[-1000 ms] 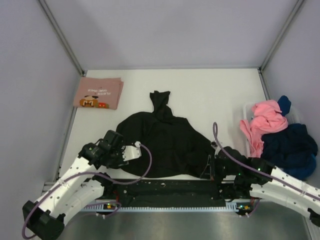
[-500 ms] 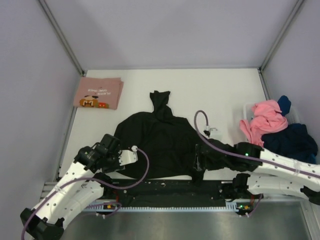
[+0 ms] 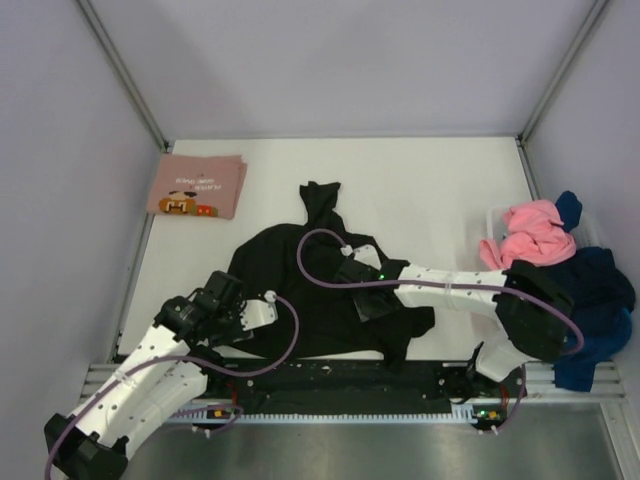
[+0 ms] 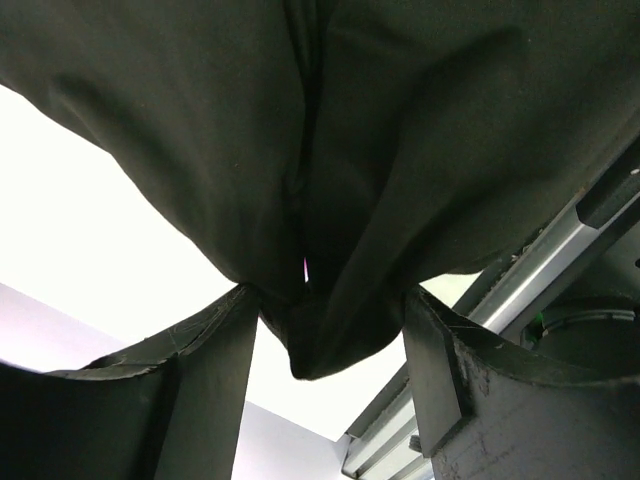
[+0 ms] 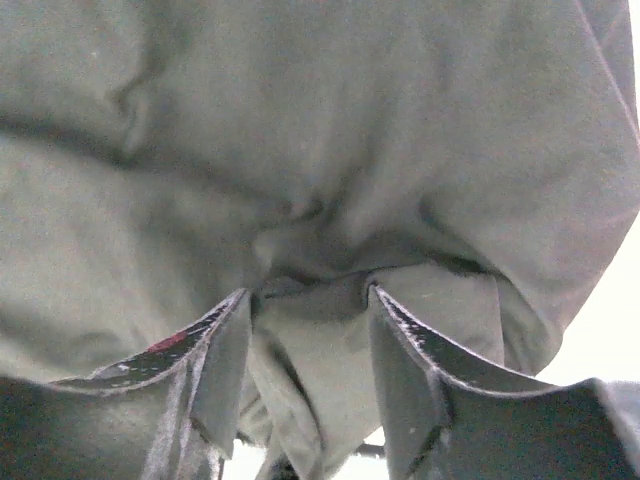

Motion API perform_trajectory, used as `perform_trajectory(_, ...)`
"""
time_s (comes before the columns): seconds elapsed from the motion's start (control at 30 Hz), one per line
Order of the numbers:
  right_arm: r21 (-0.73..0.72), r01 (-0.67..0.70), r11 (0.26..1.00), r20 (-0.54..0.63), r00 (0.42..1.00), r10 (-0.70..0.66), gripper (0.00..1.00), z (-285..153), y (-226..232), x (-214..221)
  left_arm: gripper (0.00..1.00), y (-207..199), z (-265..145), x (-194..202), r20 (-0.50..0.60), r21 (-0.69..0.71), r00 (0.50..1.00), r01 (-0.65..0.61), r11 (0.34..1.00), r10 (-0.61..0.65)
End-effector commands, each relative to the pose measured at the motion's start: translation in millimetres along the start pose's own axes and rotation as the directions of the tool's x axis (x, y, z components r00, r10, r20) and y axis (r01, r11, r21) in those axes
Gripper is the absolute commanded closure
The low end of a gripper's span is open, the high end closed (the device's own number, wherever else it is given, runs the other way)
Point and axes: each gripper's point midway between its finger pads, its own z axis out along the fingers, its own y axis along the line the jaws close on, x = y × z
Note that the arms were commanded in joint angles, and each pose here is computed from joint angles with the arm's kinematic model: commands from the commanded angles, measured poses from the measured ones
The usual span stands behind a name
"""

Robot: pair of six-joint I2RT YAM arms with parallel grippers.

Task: Fold and stack the t-shirts
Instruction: Flatten out the tshirt

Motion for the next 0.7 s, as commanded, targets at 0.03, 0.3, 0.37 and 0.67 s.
perform_trajectory(0.03, 0.041, 0.027, 0.999, 0.014, 1.000, -0.028, 0.79, 21, -4, -20, 0.36, 6, 15, -7, 0.011, -0.022, 1.000, 0.018, 1.000, -0.018)
perform_trajectory(0.3, 0.054, -0.142, 0.988, 0.147, 0.980, 0.133, 1.00, -40, -78, -25, 0.36, 1, 29, -16, 0.016, 0.050, 1.000, -0.004, 0.999, 0.003)
perform_trajectory(0.37, -0.005, -0.214, 0.977, 0.185, 0.960, 0.211, 1.00, -57, -93, -25, 0.35, 2, 33, -22, 0.029, 0.069, 1.000, -0.006, 0.998, 0.004)
perform_trajectory(0.67, -0.149, -0.363, 0.920, 0.333, 0.858, 0.392, 1.00, -108, -138, -31, 0.38, -11, 58, -31, -0.002, 0.209, 1.000, -0.030, 0.977, 0.031)
